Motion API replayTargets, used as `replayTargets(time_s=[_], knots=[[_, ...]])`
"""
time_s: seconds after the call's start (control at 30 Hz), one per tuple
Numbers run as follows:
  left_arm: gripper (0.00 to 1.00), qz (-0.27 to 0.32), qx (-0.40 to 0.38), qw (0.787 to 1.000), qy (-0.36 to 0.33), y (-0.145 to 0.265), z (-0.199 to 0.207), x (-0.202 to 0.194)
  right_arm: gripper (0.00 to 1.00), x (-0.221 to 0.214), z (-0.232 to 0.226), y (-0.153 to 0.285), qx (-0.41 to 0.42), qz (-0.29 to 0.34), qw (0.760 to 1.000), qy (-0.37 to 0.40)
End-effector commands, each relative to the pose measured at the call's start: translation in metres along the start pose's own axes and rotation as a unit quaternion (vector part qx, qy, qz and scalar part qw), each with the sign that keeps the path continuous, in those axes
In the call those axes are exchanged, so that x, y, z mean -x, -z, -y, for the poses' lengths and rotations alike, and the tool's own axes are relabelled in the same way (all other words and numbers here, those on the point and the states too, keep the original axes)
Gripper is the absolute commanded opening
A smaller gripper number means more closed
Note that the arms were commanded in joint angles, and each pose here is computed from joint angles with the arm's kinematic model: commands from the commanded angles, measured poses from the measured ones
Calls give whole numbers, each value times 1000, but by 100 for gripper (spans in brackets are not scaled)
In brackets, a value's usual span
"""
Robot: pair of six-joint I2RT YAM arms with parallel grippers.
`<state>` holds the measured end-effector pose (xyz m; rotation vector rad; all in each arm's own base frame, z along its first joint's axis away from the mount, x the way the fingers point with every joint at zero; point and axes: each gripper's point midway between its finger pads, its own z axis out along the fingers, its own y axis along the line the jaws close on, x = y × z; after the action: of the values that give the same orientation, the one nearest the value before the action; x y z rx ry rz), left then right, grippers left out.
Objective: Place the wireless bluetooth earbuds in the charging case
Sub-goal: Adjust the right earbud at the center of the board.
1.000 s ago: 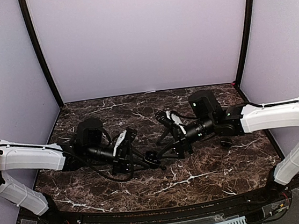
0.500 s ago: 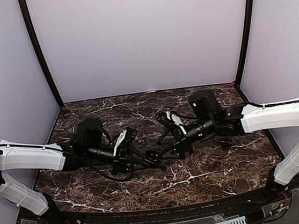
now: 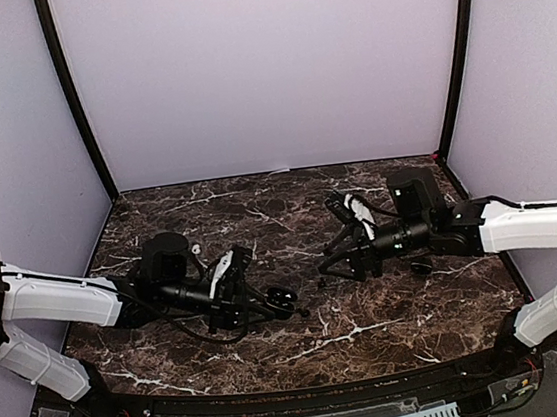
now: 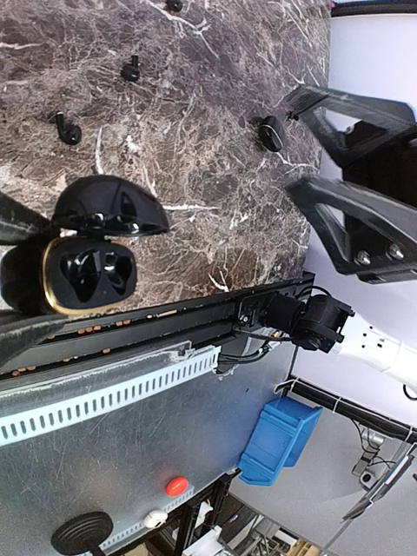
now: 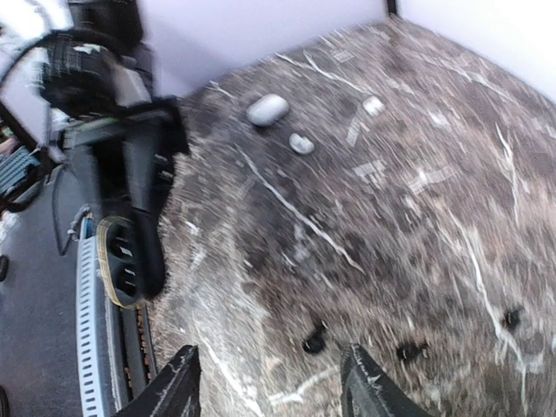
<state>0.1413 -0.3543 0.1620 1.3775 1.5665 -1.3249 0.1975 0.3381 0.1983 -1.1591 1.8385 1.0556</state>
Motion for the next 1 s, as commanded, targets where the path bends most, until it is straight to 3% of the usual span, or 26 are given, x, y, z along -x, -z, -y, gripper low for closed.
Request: replayTargets(time_s=[0.0,0.2,0.57,0.97], knots=[[6,28,7,1000,-3,10,4,9,52,-31,38,1,-101,-37,993,-47],[6,54,22,998,20,27,-3,7,49,-51,45,-12,-108,-62,991,-52],[6,67,34,996,38,40,-7,0,47,-85,23,-60,-40,-94,992,78],[7,69,34,996,39,46,-8,-2,42,-122,21,-98,-5,-142,976,162]])
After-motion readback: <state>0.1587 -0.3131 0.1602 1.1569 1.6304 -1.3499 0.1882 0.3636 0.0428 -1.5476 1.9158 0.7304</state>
